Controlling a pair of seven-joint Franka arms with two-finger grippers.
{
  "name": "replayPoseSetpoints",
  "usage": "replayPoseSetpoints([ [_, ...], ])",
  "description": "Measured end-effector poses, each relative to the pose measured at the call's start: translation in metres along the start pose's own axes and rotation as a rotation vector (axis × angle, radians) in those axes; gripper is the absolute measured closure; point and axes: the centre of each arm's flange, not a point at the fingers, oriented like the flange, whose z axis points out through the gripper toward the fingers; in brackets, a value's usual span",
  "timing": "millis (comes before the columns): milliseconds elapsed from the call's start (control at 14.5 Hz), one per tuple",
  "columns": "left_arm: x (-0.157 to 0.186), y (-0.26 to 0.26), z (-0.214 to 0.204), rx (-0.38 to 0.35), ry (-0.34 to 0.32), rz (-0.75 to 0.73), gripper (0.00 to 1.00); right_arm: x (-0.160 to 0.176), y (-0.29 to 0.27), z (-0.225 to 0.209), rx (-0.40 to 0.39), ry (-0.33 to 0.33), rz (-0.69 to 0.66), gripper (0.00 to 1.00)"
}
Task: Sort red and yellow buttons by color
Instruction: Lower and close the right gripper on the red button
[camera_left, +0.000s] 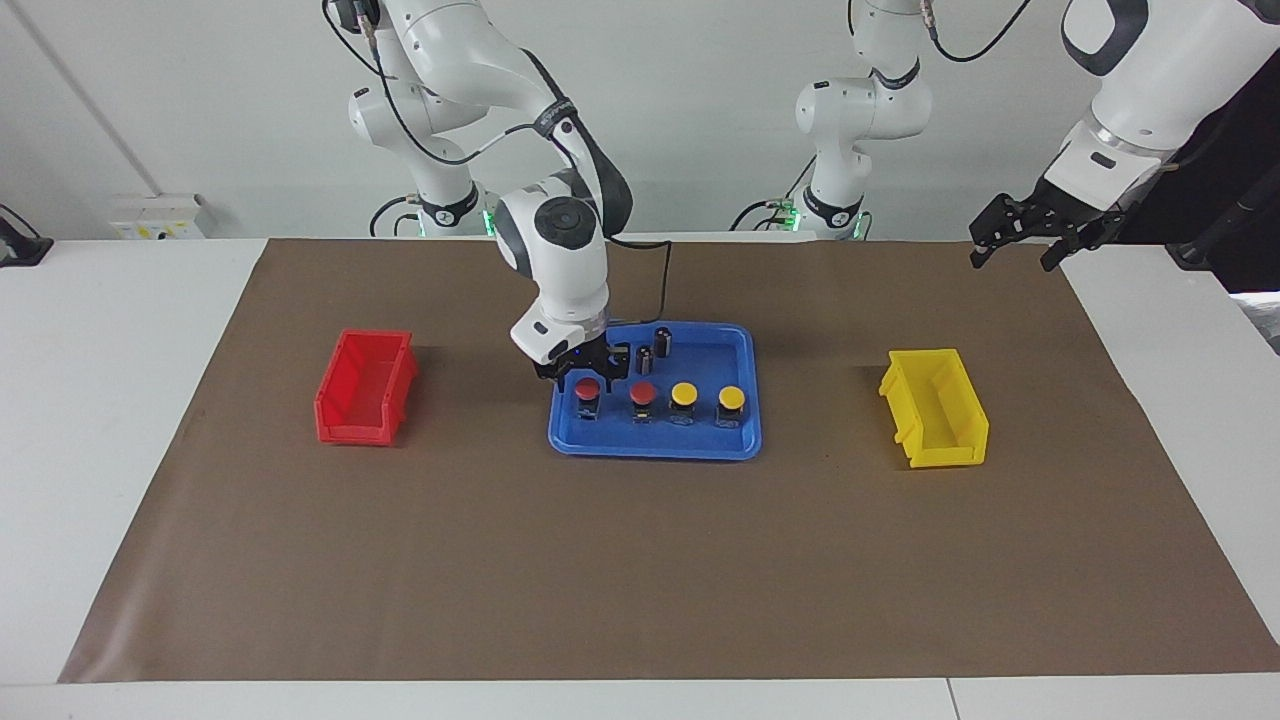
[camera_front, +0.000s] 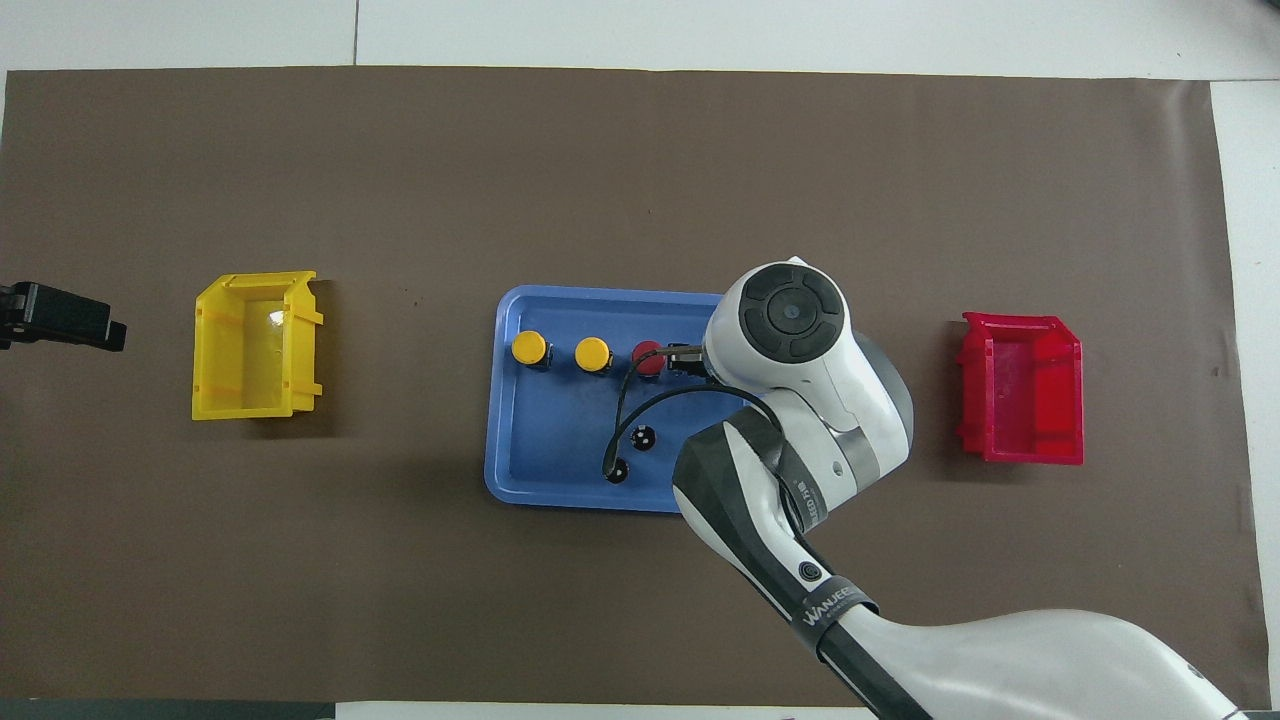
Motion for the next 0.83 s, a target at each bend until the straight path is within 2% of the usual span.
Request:
replayPoseSetpoints([
  [206,0.0,0.0,0.0,0.0,0.0,-0.001,0.0,0.002,-0.002,-0.002,0.014,0.022,-0.002,0.33],
  [275,0.0,-0.001,0.0,0.003,0.0,-0.002,0.0,0.002,-0.002,-0.003,0.016,0.025,-0.002,0.4],
  [413,0.0,-0.005,0.0,0.03,0.0,0.009,0.0,0.002,-0.002,-0.003,0.017,0.026,-0.001,0.59],
  [688,0.003,-0.007,-0.003,0.052,0.026,0.048,0.0,0.004,-0.002,-0.007,0.017,0.028,0.002,0.59],
  [826,0.003,-0.009,-0.003,0.053,0.028,0.048,0.0,0.017,0.001,-0.036,0.011,0.026,0.016,0.59],
])
